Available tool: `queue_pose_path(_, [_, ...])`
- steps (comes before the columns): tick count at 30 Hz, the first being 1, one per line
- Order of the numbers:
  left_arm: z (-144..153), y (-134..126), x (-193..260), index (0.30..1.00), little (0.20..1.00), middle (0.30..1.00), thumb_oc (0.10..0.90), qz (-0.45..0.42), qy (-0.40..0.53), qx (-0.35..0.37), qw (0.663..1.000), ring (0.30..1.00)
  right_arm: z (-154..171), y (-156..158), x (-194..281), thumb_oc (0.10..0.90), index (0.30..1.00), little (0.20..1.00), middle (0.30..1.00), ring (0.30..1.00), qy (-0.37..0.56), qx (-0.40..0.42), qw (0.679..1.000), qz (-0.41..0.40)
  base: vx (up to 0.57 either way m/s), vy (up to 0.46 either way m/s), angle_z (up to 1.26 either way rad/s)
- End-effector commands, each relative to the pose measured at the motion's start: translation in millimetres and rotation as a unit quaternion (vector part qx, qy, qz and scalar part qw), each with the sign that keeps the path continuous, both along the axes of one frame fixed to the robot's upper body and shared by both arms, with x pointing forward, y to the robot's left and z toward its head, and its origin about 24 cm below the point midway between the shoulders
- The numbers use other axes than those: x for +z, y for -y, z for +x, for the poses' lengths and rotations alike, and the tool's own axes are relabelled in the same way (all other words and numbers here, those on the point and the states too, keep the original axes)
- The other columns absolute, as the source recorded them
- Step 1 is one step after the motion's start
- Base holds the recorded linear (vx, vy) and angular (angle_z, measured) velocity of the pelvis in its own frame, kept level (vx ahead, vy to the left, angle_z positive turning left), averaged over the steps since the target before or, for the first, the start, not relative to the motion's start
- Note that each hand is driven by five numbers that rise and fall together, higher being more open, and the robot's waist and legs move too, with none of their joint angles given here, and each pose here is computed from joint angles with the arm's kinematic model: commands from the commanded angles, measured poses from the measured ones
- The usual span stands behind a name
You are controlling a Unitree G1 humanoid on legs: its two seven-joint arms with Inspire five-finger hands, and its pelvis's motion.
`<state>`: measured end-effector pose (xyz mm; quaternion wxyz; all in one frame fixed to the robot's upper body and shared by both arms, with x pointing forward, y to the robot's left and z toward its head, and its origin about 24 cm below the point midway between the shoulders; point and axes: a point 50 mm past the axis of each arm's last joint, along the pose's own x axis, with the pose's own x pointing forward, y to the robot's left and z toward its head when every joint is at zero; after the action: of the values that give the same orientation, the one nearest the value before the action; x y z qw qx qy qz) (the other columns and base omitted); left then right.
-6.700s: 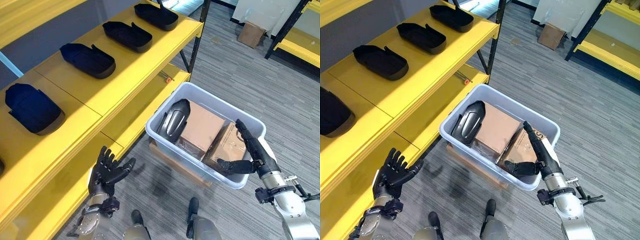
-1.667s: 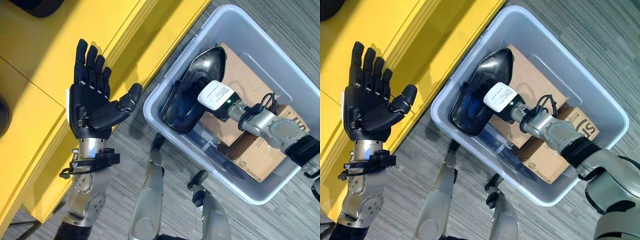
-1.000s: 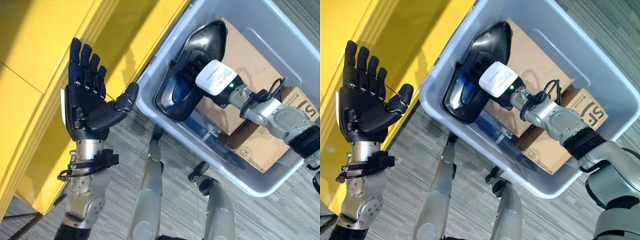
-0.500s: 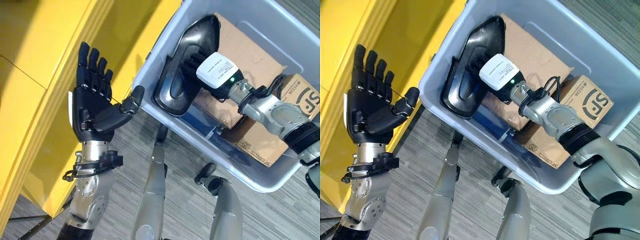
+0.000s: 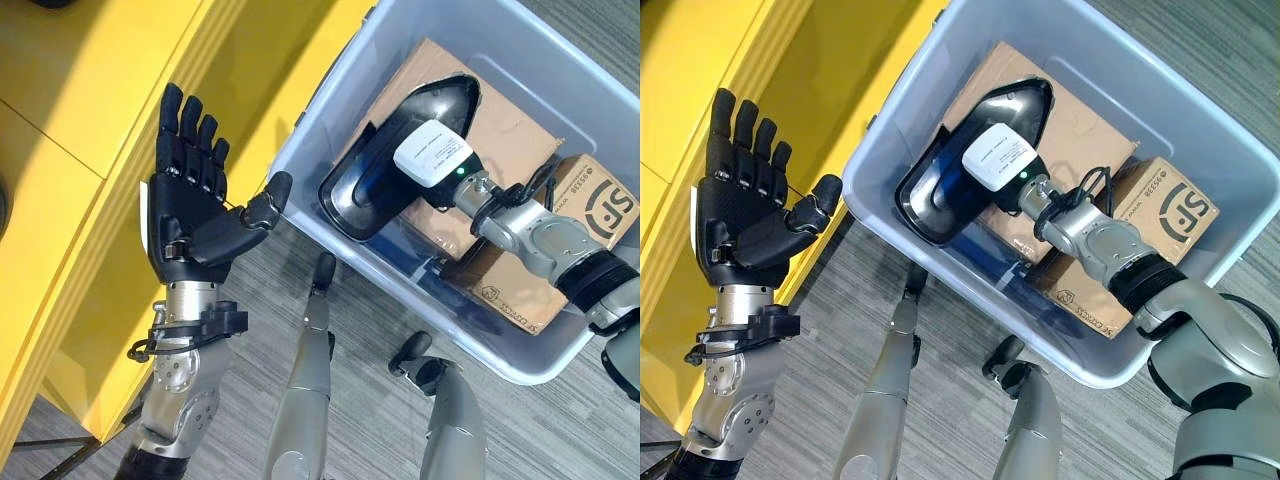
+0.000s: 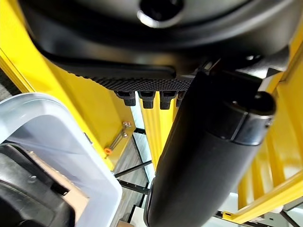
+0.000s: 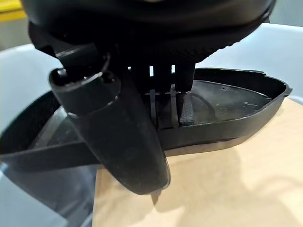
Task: Move parts from the plastic box to the shelf.
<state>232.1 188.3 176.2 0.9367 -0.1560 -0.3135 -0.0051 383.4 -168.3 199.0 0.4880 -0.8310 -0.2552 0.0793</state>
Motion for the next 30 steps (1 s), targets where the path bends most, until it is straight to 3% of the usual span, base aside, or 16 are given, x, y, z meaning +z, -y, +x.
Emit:
queue_pose_path(1, [-16,8,46,1.0,1.0,1.0,0.9,-0.024,0.149,-0.028,0.988,1.0,7,14,-14,0.4,0.3,0.3,0.3,0.3,-0.025,-0.053,0.998,-0.027,-0.01,0.004,0.03])
queue_pose_path(13, [-7,8,43,1.0,1.0,1.0,0.9,-0.007,0.127,-0.038,0.991,1.0,-16,23,-14,0.4,0.3,0.3,0.3,0.3,-0.035,-0.019,0.999,0.019,-0.01,0.024,0.0])
queue_pose_path(24, [-2,-6,24,1.0,1.0,1.0,0.9,0.04,0.065,-0.033,0.997,1.0,-65,40,30,0.4,0.3,0.3,0.3,0.3,-0.005,0.042,0.997,0.065,0.07,0.02,-0.2])
queue_pose_path(30, [-3,-18,3,1.0,1.0,1.0,0.9,0.055,0.009,-0.034,0.998,1.0,-102,50,68,0.4,0.3,0.3,0.3,0.3,0.018,0.094,0.978,0.186,0.09,0.033,-0.15])
